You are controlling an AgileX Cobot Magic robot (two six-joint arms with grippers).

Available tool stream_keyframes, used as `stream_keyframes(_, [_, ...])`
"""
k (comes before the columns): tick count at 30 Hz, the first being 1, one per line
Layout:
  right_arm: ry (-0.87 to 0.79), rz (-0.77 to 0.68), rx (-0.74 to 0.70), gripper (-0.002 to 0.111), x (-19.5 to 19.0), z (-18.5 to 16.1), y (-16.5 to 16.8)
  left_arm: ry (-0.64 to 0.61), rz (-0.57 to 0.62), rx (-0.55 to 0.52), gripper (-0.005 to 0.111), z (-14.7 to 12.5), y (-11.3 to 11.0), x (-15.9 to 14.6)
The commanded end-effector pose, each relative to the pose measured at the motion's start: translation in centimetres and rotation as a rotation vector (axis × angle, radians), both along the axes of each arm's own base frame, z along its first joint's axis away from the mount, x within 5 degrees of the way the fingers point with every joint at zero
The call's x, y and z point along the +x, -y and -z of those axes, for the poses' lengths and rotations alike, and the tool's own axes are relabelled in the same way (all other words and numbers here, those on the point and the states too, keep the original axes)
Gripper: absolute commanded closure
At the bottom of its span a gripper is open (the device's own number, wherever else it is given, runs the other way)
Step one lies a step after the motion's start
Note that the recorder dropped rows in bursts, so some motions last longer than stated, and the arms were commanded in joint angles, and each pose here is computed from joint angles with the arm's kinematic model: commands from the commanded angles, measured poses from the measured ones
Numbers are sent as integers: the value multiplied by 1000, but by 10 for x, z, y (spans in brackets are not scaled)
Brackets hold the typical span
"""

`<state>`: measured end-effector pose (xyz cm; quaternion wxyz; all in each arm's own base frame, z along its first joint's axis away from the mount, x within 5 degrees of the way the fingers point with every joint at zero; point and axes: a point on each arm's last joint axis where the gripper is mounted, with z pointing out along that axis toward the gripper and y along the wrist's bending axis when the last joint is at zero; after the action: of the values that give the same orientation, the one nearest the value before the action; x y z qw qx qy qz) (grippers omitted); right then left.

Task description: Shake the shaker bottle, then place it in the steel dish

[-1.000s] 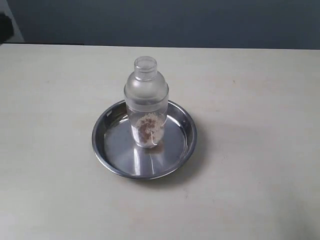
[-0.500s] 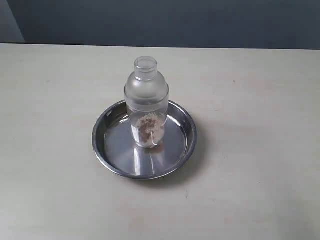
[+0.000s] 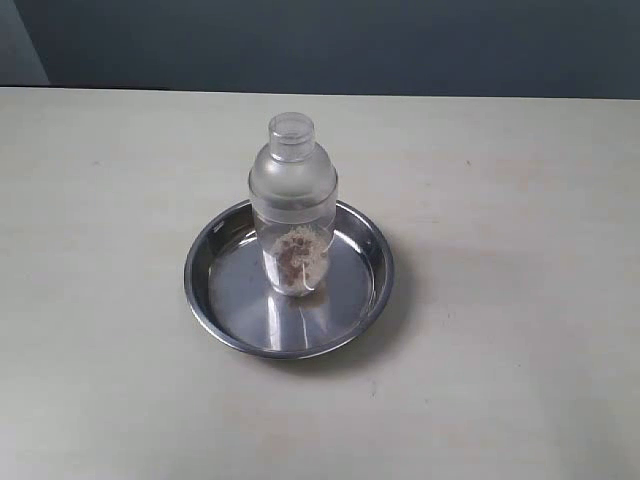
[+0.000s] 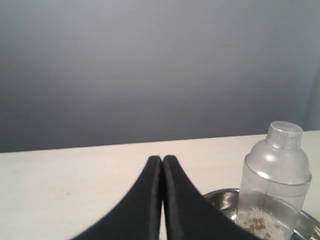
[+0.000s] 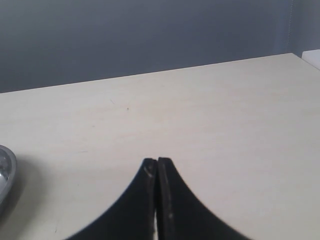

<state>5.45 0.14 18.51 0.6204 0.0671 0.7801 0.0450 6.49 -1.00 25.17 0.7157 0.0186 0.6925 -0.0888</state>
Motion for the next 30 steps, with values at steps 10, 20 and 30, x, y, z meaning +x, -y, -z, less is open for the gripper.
stream_keyframes(10, [12, 5, -5, 109, 0, -1, 0, -125, 12, -12, 106, 44, 0, -5])
stream_keyframes(20, [12, 5, -5, 109, 0, -1, 0, -180, 21, 22, 106, 59, 1, -10])
stream_keyframes(30, [12, 5, -5, 109, 0, -1, 0, -146, 11, 112, 106, 57, -1, -10])
